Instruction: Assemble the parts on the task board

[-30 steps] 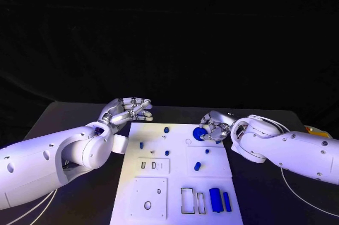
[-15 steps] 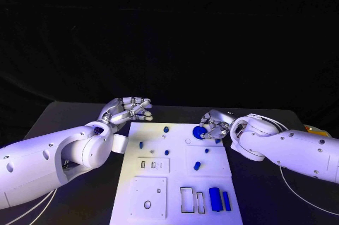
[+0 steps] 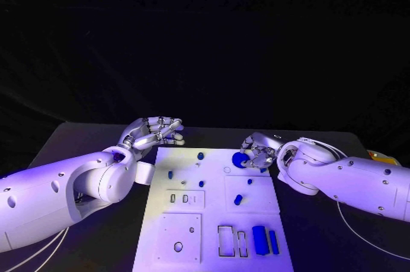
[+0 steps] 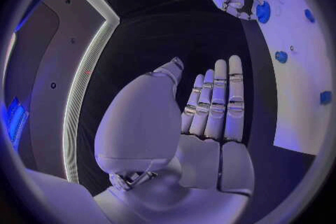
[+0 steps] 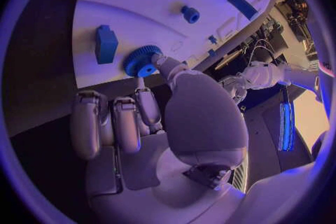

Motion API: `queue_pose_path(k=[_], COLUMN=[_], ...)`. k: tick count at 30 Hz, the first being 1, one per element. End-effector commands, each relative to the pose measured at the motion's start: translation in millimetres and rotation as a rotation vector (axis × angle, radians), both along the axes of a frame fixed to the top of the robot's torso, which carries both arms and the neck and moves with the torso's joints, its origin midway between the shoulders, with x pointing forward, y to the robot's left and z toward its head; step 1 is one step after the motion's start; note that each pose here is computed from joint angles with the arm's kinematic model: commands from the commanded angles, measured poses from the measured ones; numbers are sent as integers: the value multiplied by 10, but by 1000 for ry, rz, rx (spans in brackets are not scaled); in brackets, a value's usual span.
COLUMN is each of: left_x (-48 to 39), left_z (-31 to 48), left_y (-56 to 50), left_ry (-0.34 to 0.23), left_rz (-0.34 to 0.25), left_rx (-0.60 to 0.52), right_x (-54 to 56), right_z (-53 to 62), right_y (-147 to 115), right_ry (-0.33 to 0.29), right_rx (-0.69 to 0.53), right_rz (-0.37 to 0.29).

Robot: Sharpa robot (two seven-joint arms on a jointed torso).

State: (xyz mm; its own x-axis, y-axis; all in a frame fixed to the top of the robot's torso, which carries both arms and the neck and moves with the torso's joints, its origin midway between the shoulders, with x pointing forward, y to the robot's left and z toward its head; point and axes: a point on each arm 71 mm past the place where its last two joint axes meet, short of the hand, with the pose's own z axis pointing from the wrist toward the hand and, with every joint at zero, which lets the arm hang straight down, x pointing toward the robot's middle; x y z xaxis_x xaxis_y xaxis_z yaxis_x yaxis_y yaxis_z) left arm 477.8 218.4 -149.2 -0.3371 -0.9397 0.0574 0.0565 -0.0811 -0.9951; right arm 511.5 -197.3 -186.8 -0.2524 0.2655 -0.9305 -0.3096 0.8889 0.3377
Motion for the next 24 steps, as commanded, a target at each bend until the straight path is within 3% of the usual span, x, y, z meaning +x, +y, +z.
queue_pose_path(k=[1, 12, 24], left_x=[-6, -2, 12], left_z=[13, 11, 5], left_y=[-23, -15, -10], left_ry=[-4, -4, -3], left_rz=[-21, -19, -16], left_rx=[-12, -11, -10], right_x=[-20, -83, -276], right_z=[-6, 67, 207], right_y=[16, 65, 330], right_ry=[-42, -152, -247], right_rx=[-41, -48, -33], right_rz=[4, 13, 84])
